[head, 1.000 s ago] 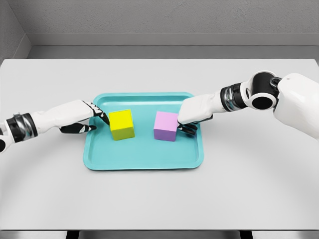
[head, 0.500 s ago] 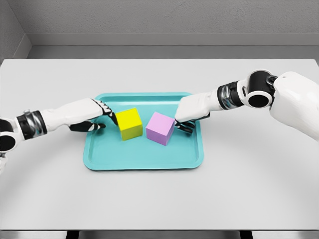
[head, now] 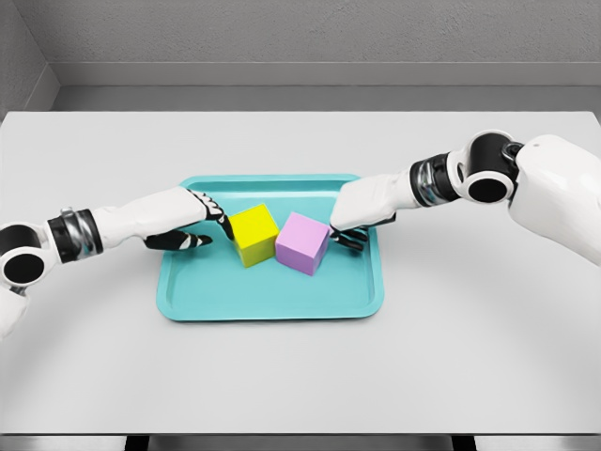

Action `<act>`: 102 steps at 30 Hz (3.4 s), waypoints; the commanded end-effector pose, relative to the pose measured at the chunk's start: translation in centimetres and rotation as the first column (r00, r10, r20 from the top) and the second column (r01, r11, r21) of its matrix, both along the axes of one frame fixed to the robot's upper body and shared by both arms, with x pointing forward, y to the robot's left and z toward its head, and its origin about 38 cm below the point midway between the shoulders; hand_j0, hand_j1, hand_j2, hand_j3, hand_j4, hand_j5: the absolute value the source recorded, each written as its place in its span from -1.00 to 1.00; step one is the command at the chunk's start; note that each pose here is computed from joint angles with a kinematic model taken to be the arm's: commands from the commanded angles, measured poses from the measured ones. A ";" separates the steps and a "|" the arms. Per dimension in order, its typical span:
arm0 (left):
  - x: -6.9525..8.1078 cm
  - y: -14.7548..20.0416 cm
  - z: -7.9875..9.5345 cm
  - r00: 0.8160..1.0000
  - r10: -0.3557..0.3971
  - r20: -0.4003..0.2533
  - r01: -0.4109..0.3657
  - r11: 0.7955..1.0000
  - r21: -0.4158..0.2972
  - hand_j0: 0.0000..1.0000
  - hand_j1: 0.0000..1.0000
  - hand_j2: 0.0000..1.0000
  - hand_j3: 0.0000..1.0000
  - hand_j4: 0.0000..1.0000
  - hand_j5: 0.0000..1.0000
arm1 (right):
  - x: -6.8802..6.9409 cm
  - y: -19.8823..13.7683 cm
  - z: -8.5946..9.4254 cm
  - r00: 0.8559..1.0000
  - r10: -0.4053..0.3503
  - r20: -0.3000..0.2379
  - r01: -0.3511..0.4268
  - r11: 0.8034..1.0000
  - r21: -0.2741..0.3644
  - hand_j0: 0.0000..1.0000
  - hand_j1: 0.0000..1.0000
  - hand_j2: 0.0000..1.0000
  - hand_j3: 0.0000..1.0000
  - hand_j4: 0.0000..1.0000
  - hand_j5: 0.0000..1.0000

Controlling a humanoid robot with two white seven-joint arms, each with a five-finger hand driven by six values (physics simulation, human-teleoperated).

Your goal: Push two cubes

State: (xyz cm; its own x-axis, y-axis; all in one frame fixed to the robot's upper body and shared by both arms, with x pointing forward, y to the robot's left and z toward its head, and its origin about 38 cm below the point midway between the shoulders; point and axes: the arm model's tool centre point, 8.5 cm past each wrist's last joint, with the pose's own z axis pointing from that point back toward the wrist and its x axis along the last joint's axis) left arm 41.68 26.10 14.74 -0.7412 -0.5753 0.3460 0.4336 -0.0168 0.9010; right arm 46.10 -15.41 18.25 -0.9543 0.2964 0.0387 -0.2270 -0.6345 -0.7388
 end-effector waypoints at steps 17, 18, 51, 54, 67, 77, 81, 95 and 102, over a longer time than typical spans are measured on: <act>0.9 -0.7 -0.8 1.000 -0.001 -0.030 0.001 1.000 0.002 0.17 0.17 0.17 0.17 0.17 0.17 | 0.7 -1.0 1.0 0.999 -0.032 0.015 0.032 0.999 0.012 -0.74 -0.74 -0.74 -0.74 -0.74 -0.74; 0.9 -0.7 -0.9 1.000 -0.002 -0.031 0.002 1.000 0.003 0.17 0.17 0.17 0.17 0.17 0.17 | 0.7 -1.4 1.1 0.999 -0.039 0.018 0.039 0.999 0.008 -0.74 -0.74 -0.74 -0.74 -0.74 -0.74; 0.2 -1.5 -0.9 0.998 -0.036 -0.043 0.035 0.999 -0.024 0.16 0.16 0.16 0.16 0.16 0.16 | -7.5 1.3 1.0 0.973 0.224 -0.061 -0.224 0.975 0.012 -0.75 -0.75 -0.75 -0.75 -0.75 -0.75; 0.2 -1.9 -0.9 0.998 -0.040 -0.044 0.039 0.999 -0.028 0.16 0.16 0.16 0.16 0.16 0.16 | -8.2 1.8 1.2 0.967 0.243 -0.076 -0.241 0.970 0.037 -0.75 -0.75 -0.75 -0.75 -0.75 -0.75; 0.1 -3.4 -1.3 0.996 -0.068 -0.051 0.065 0.997 -0.046 0.16 0.16 0.16 0.16 0.16 0.16 | -6.0 -0.1 0.6 0.984 0.145 -0.105 -0.143 0.989 0.030 -0.75 -0.75 -0.75 -0.75 -0.75 -0.75; 0.1 -4.2 -1.4 0.996 -0.076 -0.053 0.073 0.995 -0.062 0.15 0.15 0.15 0.15 0.15 0.15 | -4.7 -0.7 0.4 0.989 0.104 -0.107 -0.102 0.995 0.023 -0.75 -0.75 -0.75 -0.75 -0.75 -0.75; 0.1 -4.5 -1.5 0.995 -0.082 -0.057 0.078 0.995 -0.062 0.15 0.15 0.15 0.15 0.15 0.15 | -4.7 -0.7 0.2 0.989 0.101 -0.108 -0.099 0.995 0.021 -0.75 -0.75 -0.75 -0.75 -0.75 -0.75; 0.2 -4.1 -2.0 0.995 -0.074 -0.071 0.070 0.996 -0.050 0.15 0.15 0.15 0.15 0.15 0.15 | -4.4 -0.8 0.0 0.990 0.090 -0.113 -0.089 0.996 0.017 -0.74 -0.74 -0.74 -0.74 -0.74 -0.74; 0.4 -3.6 -2.7 0.994 -0.052 -0.095 0.047 0.998 -0.048 0.15 0.15 0.15 0.15 0.15 0.15 | -4.3 -1.3 0.4 0.991 0.082 -0.103 -0.081 0.997 0.013 -0.74 -0.74 -0.74 -0.74 -0.74 -0.74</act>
State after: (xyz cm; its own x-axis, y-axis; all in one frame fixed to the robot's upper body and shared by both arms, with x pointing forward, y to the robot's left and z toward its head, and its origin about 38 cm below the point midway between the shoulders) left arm 42.06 22.38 12.10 -0.7372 -0.5182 0.4336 0.5114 -0.0086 0.8593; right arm 41.94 -16.54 18.84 -0.9685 0.2109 0.1325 -0.2403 -0.6508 -0.7202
